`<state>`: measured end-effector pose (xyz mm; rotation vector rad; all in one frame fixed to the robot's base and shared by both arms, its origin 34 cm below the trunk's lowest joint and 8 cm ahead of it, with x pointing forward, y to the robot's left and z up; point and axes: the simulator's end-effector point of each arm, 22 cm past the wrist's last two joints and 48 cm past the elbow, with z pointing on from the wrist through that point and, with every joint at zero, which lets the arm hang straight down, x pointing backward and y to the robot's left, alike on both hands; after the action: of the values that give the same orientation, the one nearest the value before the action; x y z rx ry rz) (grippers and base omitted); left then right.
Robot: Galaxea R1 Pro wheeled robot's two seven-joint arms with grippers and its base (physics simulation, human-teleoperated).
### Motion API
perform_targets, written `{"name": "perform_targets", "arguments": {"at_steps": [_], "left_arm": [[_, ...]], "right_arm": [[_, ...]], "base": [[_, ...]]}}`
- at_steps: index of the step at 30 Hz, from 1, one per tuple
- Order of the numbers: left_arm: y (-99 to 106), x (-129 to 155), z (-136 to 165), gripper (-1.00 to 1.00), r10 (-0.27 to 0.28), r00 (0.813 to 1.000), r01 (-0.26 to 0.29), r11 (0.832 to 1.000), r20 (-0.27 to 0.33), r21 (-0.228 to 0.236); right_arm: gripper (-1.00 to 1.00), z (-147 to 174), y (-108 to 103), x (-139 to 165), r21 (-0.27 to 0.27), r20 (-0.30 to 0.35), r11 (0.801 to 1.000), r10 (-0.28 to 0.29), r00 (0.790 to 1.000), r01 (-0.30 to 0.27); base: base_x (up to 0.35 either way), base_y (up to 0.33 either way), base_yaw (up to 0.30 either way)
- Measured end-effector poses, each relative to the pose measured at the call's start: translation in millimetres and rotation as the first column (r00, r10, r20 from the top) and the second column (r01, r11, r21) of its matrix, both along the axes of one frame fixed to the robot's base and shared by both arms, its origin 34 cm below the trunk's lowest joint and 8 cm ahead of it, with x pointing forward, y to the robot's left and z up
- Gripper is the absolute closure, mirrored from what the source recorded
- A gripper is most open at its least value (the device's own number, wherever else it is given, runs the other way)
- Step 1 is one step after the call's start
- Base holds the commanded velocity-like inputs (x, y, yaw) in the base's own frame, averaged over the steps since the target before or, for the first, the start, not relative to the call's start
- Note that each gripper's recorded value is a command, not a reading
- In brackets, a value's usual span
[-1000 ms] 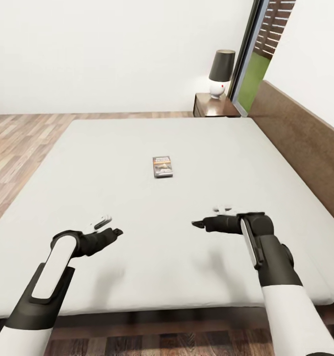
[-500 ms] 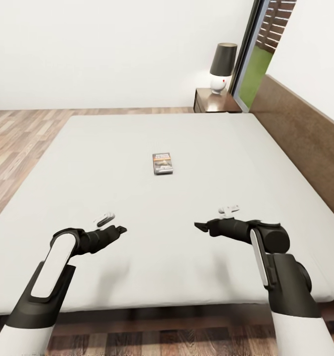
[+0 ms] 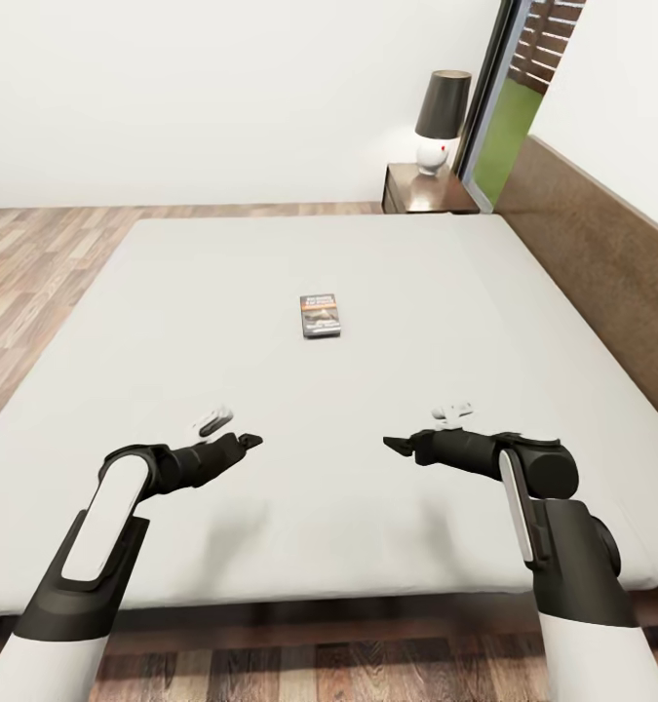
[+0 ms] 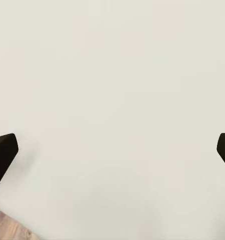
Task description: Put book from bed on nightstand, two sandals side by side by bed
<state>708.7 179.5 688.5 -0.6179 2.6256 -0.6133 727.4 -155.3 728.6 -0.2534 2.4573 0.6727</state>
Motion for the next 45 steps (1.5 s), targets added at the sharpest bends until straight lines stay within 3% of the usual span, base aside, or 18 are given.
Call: {"name": "perform_targets", "arguments": {"at_steps": [45], "left_arm": [[6.6, -11.7, -41.5, -1.00, 0.010, 0.997, -0.009, 1.000, -0.072, 0.014]], "right_arm": [[-1.00, -41.7, -0.3, -9.6, 0.000, -0.073, 1.000, 0.000, 0.997, 0.000]], "base": [[0.043, 0.031, 0.000]]}}
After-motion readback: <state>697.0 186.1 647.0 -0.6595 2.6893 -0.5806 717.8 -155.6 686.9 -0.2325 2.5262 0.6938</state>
